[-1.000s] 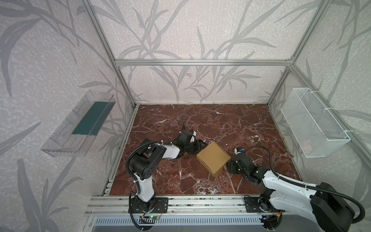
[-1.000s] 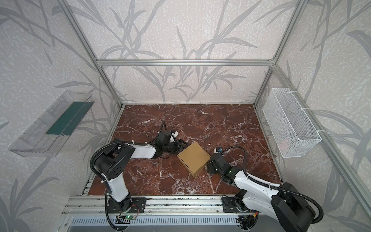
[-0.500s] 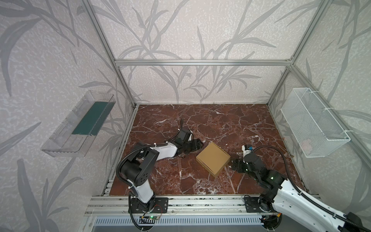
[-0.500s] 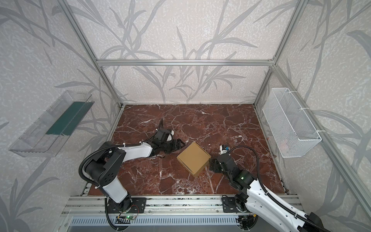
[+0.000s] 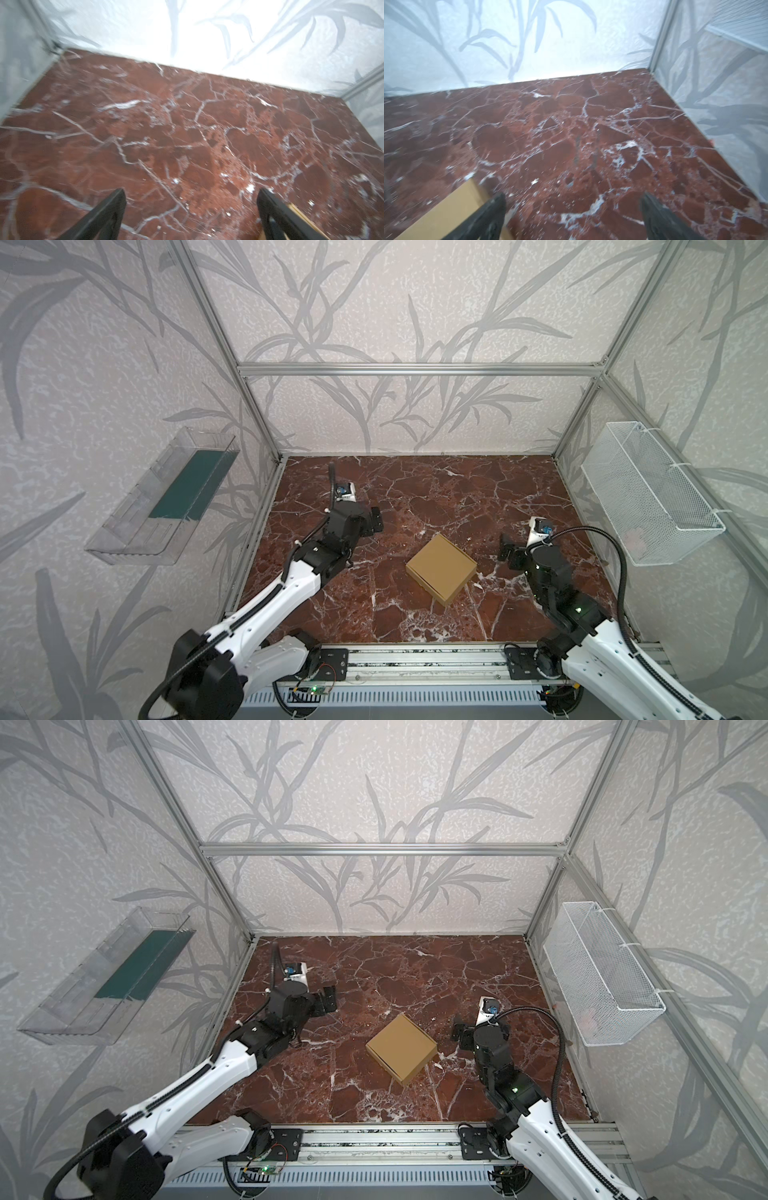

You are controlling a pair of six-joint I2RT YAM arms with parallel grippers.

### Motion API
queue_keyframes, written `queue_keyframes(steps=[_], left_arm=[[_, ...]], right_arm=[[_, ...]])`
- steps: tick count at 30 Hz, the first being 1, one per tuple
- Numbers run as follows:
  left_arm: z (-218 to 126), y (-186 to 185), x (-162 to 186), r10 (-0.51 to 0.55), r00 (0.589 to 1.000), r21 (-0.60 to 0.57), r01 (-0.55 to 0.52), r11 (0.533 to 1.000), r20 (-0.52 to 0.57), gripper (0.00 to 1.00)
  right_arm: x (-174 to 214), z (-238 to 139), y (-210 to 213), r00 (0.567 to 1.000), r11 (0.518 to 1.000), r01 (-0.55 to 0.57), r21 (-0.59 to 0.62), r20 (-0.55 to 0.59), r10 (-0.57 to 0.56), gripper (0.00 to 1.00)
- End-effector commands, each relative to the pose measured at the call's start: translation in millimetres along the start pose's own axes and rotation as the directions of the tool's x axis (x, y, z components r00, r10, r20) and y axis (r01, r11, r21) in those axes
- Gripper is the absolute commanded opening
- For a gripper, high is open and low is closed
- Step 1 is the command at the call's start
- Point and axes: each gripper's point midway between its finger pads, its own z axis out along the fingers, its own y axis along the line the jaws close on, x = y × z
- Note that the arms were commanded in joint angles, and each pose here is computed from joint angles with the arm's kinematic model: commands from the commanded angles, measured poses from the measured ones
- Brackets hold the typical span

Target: Fold the paper box

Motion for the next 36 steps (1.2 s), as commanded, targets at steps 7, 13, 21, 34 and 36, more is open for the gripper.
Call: queue_keyframes(steps=[7,13,21,34,36], left_arm=[[-14,142,5,0.068,0.954,-0.352,0.041,0.935,0.291,0.99],[20,180,28,0.006,0.976,-0.387,0.081,0.919,0.217,0.99],[80,179,54,-0.004,0.986,-0.249,0.046,0.967,0.165,0.99],[96,168,64,0.115,0.983,-0.335,-0.061,0.94,0.144,0.99],[95,168,63,0.12,0.982,-0.341,-0.064,0.938,0.146,0.99]], right_arm=[[13,72,-29,0.982,0.968,0.17,0.184,0.055,-0.183,0.99],[19,105,-25,0.969,0.96,0.198,0.2,0.107,-0.223,0.99],[35,140,-24,0.989,0.989,0.146,0.027,0.019,-0.147,1.0],[40,138,-19,0.987,0.988,0.152,-0.016,0.057,-0.151,0.99],[41,138,-19,0.987,0.988,0.152,-0.017,0.053,-0.151,0.99]])
